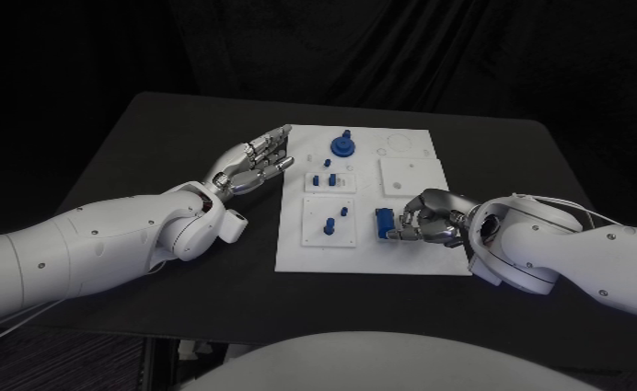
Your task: Assemble the parts on the task board
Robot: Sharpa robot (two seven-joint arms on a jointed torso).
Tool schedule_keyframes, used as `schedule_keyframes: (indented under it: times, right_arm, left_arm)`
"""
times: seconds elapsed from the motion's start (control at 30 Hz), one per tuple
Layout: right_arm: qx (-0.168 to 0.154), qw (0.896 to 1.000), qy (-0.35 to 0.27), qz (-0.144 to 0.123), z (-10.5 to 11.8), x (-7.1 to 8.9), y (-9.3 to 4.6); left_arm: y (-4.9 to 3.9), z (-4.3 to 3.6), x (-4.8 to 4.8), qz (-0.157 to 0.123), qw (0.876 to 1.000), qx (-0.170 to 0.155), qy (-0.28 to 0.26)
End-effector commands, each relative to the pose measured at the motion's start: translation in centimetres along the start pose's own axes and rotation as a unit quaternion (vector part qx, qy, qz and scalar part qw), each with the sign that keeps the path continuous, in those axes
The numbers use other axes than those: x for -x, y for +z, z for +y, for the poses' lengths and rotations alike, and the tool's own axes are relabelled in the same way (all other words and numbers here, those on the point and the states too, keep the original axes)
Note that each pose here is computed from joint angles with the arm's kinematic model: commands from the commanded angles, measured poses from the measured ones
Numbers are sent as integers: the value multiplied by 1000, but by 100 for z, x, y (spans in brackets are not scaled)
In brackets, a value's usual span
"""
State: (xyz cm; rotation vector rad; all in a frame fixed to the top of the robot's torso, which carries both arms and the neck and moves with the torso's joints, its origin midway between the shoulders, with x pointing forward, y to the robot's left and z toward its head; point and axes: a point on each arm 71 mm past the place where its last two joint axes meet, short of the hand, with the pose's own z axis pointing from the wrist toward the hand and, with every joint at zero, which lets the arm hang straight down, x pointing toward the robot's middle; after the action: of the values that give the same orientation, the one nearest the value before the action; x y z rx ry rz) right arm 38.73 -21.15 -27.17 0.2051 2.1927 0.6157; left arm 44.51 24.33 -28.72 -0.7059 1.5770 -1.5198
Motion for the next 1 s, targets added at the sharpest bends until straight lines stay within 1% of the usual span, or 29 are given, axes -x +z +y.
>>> schedule_keyframes:
  times: [0.03,0.4,1.0]
  right_arm:
    - [5,1000,-3,-7,-2,4,7]
    - [6,1000,-3,-11,-15,20,28]
    - [3,1000,-8,-1,-21,12,65]
  left_arm:
    - [2,-39,-22,5,1000,-30,-6]
    - [0,-36,-21,6,1000,-29,-7]
    - [-1,-27,-31,9,1000,-27,-10]
